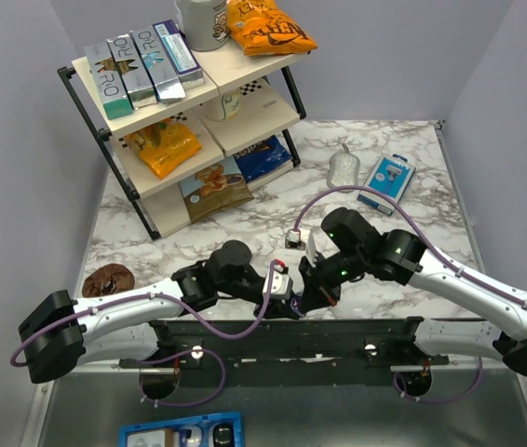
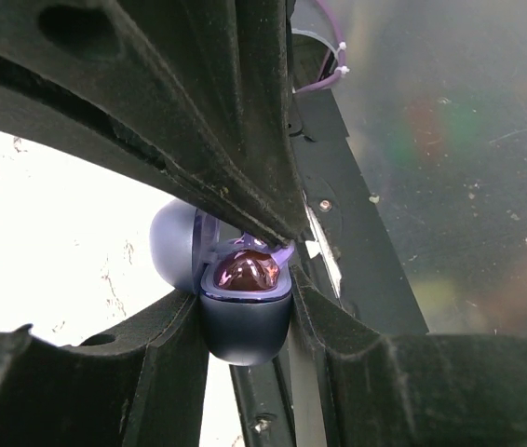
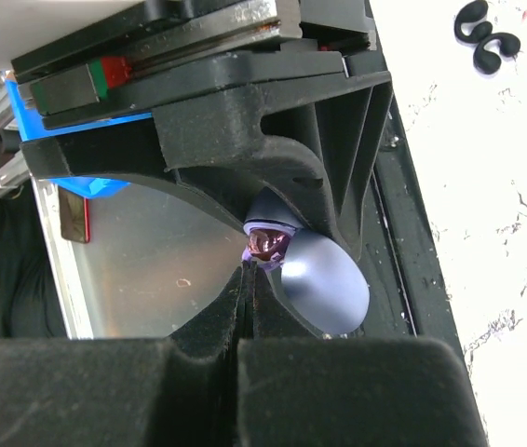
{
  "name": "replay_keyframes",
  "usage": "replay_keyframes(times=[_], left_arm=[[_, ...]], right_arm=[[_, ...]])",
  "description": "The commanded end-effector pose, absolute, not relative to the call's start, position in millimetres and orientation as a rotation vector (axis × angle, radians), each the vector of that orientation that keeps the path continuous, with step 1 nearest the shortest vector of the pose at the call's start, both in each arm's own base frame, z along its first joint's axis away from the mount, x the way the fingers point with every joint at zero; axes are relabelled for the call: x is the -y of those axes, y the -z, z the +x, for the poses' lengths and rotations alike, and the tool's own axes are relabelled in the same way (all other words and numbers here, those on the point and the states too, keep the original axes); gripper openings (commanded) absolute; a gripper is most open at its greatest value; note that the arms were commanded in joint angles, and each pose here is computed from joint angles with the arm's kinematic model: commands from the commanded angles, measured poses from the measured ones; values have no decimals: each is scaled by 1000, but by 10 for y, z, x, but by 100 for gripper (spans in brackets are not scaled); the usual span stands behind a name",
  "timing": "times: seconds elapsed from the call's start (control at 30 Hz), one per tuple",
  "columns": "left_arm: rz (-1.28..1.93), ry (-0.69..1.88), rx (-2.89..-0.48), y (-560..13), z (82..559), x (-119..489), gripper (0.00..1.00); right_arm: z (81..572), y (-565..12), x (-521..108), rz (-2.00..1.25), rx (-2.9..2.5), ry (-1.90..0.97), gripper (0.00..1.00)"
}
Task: Insert the wireless bluetooth earbuds into the charging case
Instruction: Place the earbud in the charging case.
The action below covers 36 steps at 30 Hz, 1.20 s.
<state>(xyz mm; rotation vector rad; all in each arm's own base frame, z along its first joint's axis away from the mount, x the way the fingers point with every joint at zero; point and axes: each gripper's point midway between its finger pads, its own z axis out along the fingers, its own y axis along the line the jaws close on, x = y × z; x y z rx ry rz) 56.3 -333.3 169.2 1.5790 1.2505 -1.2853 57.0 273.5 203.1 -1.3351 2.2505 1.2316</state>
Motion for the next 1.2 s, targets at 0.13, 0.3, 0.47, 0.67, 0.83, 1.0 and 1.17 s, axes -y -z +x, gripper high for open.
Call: replay_keyframes(times=[0.13, 0.3, 0.47, 0.67, 0.83, 1.0, 1.17], left_arm=[[1561, 1297, -1176, -1816, 533, 3396, 0], [1563, 1299, -1179, -1804, 531, 3396, 0], [1564, 1300, -1178, -1798, 526, 3398, 0], [1563, 1301, -1179, -1795, 528, 3402, 0], [1561, 1301, -1185, -1786, 534, 3402, 0], [1539, 1307, -1184, -1807, 544, 3416, 0], [1501, 1313, -1182, -1853, 575, 3459, 0]], right_arm=[[672, -2031, -2716, -1297, -2253, -1151, 6], [707, -2110, -2689, -1278, -2237, -1126, 13], [709, -2187, -2681, -1275, -2223, -1127, 20], [719, -2262, -2670, -1274, -2200, -1117, 24], [740, -2423, -2654, -1263, -2161, -1109, 27], [826, -2608, -2574, -1213, -2112, -1039, 35], [1017, -2621, -2480, -1132, -2095, -905, 42]])
